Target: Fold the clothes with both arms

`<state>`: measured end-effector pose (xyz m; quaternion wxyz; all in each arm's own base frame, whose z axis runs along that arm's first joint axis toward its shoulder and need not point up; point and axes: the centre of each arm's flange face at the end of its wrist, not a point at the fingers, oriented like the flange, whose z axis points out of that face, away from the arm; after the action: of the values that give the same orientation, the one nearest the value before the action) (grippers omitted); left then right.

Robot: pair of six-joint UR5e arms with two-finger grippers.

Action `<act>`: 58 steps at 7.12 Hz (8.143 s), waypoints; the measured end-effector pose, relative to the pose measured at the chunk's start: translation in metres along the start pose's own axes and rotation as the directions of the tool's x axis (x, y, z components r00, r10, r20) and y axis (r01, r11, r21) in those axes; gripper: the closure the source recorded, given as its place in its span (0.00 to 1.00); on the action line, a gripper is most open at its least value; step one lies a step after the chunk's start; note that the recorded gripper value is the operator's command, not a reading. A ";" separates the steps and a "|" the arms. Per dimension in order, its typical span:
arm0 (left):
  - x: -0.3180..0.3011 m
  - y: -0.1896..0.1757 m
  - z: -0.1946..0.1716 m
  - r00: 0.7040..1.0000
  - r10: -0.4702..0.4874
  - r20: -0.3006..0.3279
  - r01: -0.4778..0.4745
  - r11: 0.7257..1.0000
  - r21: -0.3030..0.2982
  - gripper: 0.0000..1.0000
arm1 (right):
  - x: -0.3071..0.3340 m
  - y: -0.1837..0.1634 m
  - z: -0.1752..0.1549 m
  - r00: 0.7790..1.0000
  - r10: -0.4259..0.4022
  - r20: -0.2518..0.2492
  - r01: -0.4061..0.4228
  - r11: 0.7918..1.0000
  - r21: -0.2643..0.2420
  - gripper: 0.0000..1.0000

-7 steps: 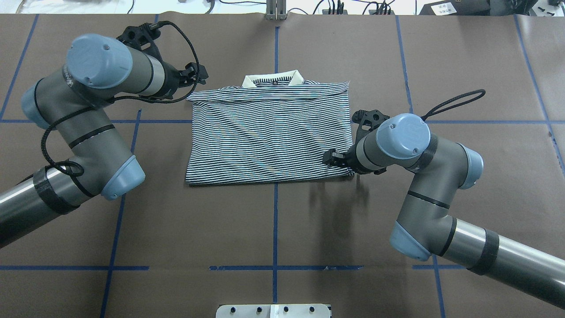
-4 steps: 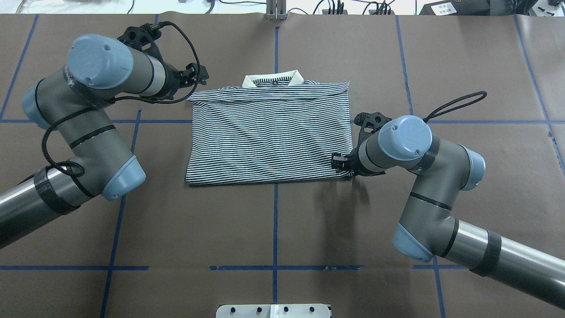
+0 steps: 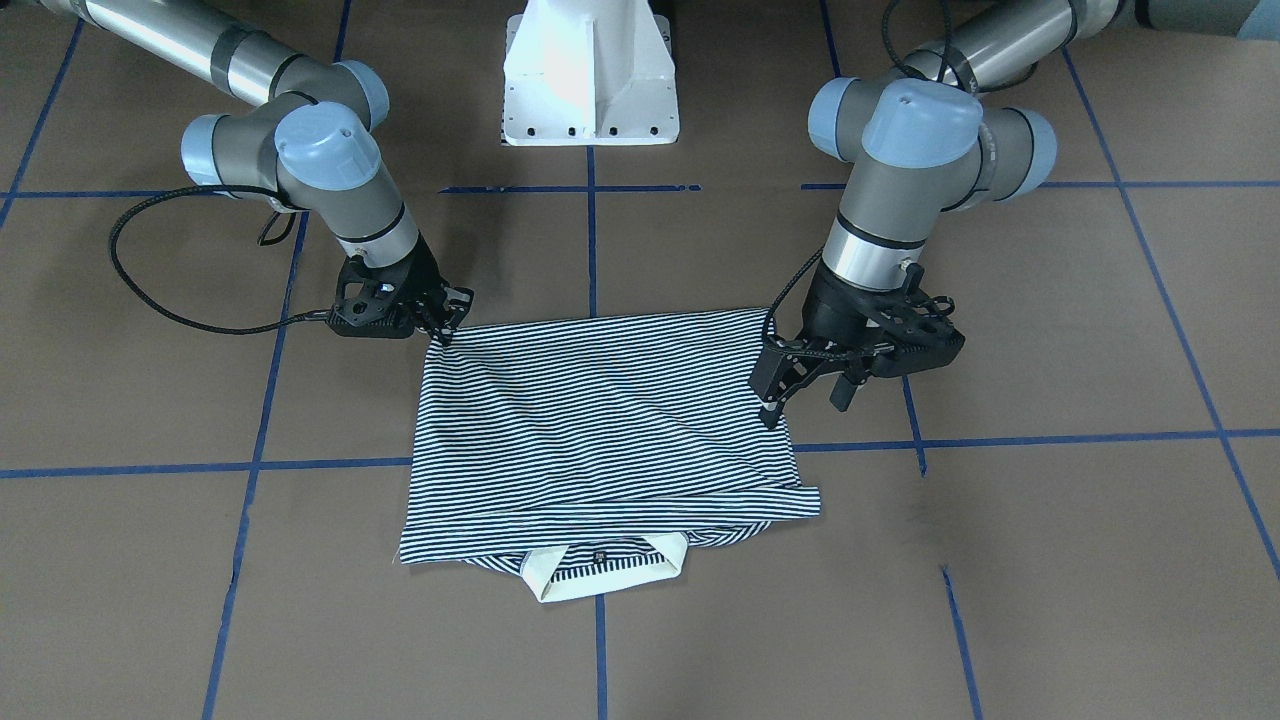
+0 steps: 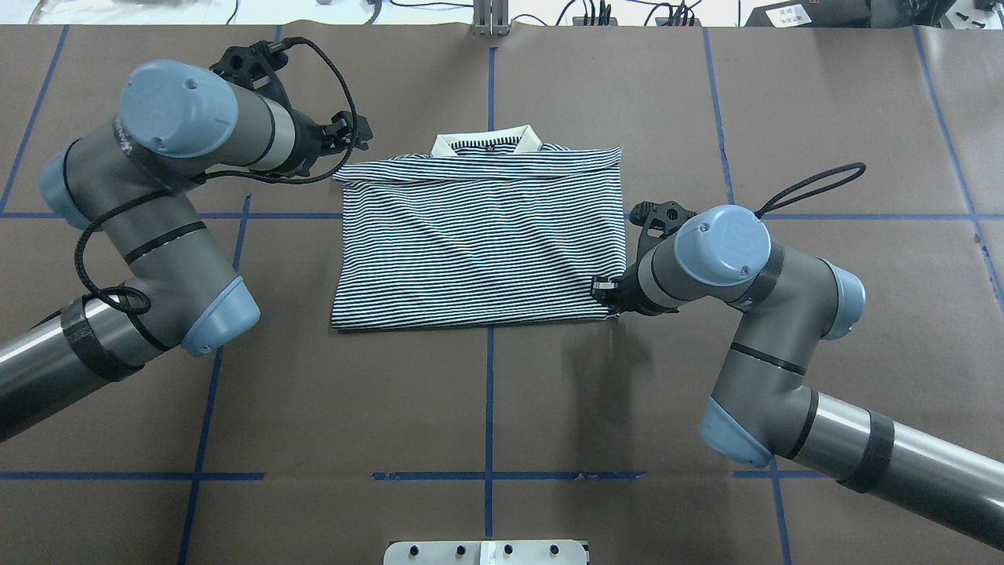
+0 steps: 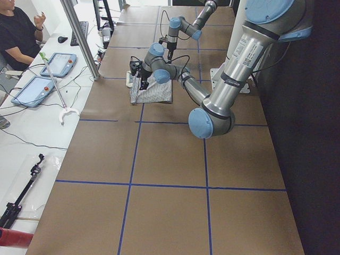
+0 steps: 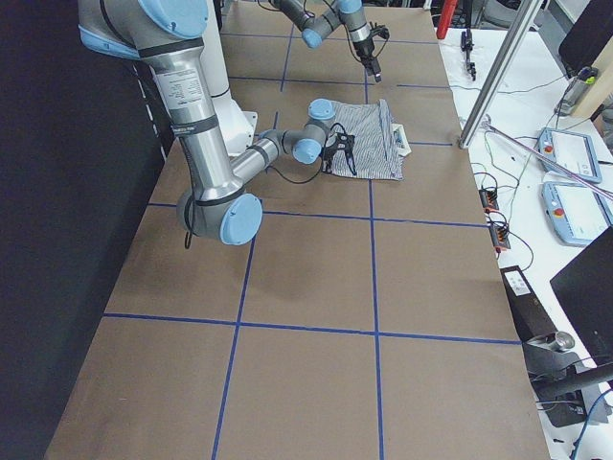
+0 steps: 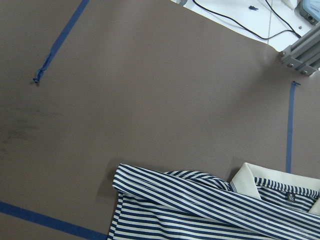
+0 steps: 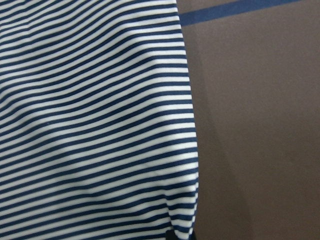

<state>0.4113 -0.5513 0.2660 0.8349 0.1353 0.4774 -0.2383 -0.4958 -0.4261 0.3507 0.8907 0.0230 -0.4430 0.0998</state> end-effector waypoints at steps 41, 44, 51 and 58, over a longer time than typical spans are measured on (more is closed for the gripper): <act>0.036 0.143 0.033 0.964 -0.117 0.237 0.121 0.993 0.001 1.00 | -0.004 0.092 -0.161 0.992 0.118 0.048 -0.114 0.991 -0.076 0.00; 0.081 0.068 0.083 0.994 0.019 0.108 -0.030 0.994 0.108 1.00 | -0.002 0.084 -0.159 0.991 0.128 0.042 -0.126 0.990 -0.059 0.00; 0.071 -0.001 0.146 0.988 0.149 0.027 -0.152 0.961 0.232 0.00 | -0.002 0.075 -0.147 0.991 0.132 0.024 -0.131 0.991 -0.022 0.00; 0.023 -0.020 -0.001 0.993 0.116 -0.007 -0.116 0.993 -0.015 0.00 | -0.054 0.064 -0.085 0.993 0.049 -0.107 -0.046 0.999 0.029 0.00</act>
<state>0.4099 -0.5745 0.2454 0.8469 0.1568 0.4731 -0.1853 -0.4731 -0.3610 0.2535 0.9102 0.0189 -0.3935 0.1278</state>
